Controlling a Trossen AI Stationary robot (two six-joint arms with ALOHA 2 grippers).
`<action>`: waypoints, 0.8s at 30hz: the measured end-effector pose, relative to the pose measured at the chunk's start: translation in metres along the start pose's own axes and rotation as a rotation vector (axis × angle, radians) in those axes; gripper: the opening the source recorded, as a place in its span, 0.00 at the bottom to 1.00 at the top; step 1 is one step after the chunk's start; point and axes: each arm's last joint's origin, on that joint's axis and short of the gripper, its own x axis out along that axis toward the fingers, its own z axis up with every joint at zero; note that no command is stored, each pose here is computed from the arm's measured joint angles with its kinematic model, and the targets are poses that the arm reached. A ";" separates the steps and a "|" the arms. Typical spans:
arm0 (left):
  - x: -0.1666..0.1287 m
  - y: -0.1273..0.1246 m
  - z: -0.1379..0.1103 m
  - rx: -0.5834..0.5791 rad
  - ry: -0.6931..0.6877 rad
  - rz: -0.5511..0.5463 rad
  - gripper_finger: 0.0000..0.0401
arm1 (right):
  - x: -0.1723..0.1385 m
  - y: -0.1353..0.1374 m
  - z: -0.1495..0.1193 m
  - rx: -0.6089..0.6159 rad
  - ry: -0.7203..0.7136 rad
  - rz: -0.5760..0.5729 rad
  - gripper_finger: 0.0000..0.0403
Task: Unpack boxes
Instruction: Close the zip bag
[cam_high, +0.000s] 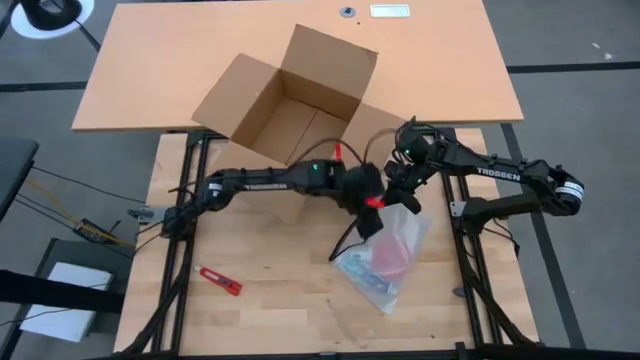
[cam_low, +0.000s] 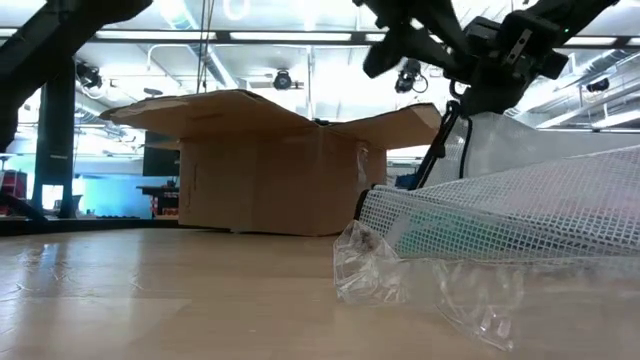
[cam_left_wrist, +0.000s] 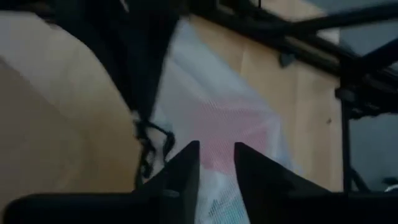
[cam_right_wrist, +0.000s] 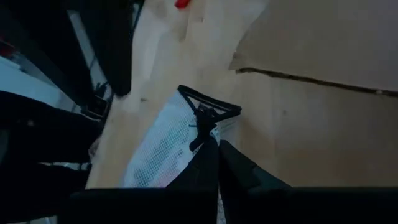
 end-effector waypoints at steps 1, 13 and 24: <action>-0.007 0.003 0.003 -0.008 -0.007 -0.006 0.31 | 0.001 0.000 0.000 -0.011 0.002 -0.009 0.00; -0.028 0.021 0.004 0.154 0.034 0.140 0.39 | 0.008 0.004 0.006 -0.213 0.003 -0.178 0.00; -0.017 0.029 -0.001 0.094 0.079 0.172 0.39 | 0.008 0.006 0.010 -0.254 -0.025 -0.148 0.00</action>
